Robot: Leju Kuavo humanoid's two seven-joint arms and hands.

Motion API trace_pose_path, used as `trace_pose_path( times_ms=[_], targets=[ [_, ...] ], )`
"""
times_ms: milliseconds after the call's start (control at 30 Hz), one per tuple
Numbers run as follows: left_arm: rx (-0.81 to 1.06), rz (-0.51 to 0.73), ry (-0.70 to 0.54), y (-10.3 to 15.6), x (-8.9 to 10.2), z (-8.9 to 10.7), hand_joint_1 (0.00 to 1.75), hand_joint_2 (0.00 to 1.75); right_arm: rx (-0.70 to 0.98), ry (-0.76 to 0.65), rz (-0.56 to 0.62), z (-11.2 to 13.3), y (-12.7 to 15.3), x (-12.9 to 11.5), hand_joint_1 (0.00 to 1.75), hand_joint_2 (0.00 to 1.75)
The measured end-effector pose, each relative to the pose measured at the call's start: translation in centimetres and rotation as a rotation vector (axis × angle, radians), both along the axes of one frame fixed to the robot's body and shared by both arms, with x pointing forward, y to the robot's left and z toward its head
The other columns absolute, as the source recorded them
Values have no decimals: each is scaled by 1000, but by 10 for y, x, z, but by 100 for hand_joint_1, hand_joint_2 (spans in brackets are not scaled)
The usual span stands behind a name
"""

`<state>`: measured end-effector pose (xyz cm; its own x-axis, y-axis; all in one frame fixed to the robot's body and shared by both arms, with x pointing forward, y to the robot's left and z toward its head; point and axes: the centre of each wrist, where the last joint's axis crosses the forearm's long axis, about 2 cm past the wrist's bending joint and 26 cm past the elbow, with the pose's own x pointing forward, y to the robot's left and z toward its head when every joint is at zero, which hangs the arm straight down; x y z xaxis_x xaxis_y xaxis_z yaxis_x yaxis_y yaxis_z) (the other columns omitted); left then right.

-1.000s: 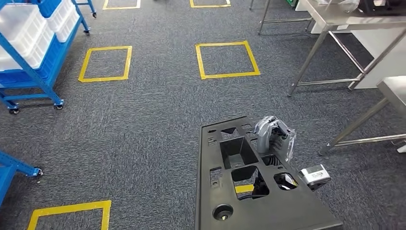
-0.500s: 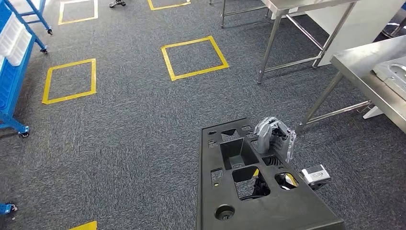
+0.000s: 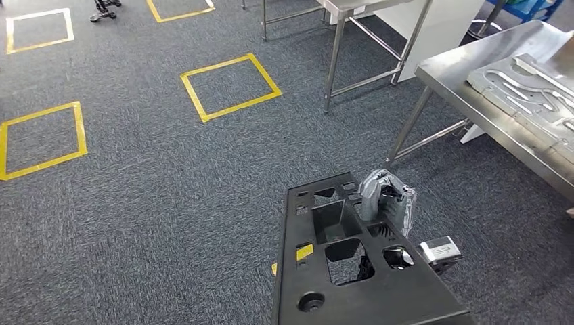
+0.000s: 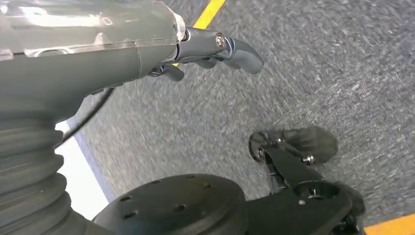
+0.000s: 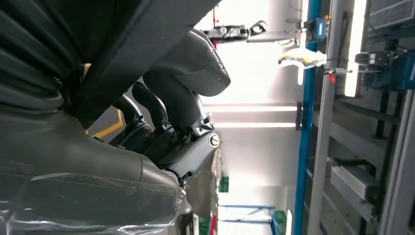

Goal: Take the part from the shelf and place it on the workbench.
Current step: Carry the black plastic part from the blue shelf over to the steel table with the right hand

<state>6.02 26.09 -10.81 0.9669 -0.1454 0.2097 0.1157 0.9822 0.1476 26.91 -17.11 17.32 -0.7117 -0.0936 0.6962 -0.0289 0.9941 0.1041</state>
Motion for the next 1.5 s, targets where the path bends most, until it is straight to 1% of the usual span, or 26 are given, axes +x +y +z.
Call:
trace_pose_path(
  times_ms=[167,467,533,700,800,967,1133,1500],
  targets=[
    [6,-11,-10,-1,-2,0,0,175,-9,25,-2,-2,-2,-4,164,175],
    [10,20,-12,-1,1,0,0,175,-10,-9,7,8,-4,-3,164,175],
    [3,20,-6,-1,-1,0,0,175,-11,-14,7,9,-4,-2,164,175],
    [-10,14,-2,-1,0,0,0,175,-10,-12,5,9,-4,-2,164,175],
    [-15,19,6,-1,-3,0,0,175,-1,-13,2,9,-4,-2,164,175],
    [-15,33,1,-3,-2,0,0,175,14,-15,7,10,-4,-1,164,175],
    [-10,29,4,-1,-6,-1,0,175,15,-21,4,9,-4,-1,164,175],
    [-2,26,-9,3,-3,-1,0,175,19,-42,-4,13,-4,0,164,175]
  ],
)
